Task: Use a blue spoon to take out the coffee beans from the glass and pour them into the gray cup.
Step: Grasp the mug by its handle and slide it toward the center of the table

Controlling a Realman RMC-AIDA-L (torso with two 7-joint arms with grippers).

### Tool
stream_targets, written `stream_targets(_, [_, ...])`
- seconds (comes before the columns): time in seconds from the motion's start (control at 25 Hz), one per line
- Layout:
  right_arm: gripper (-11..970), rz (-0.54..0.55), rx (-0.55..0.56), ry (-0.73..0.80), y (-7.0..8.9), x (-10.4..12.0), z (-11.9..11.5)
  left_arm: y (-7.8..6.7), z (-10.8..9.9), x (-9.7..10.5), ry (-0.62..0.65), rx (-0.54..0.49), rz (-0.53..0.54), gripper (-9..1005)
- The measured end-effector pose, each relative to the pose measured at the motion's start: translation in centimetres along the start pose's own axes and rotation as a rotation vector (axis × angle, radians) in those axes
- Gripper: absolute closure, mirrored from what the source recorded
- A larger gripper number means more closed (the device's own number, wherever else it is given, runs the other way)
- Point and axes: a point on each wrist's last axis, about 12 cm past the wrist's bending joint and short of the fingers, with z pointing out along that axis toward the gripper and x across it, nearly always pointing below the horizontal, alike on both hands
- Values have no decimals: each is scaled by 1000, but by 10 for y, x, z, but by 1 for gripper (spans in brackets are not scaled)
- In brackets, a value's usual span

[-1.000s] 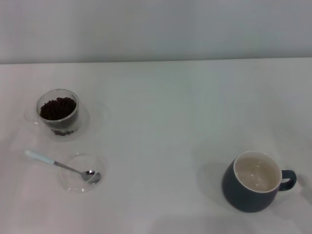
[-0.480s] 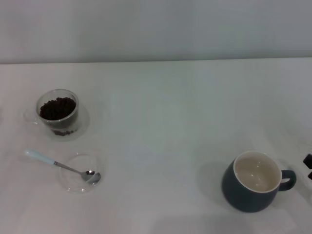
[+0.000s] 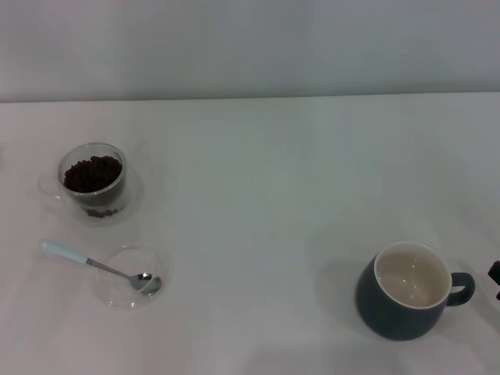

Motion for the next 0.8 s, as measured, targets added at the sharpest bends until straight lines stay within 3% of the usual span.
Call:
stream_targets(0.36, [90,3,-34,11,5,1,-18,0,1,2,-2,-20,-11,344])
stream_targets(0.8, [91,9,-129,41,16,5,-14,-3,5,6,-2,-11,-27,344])
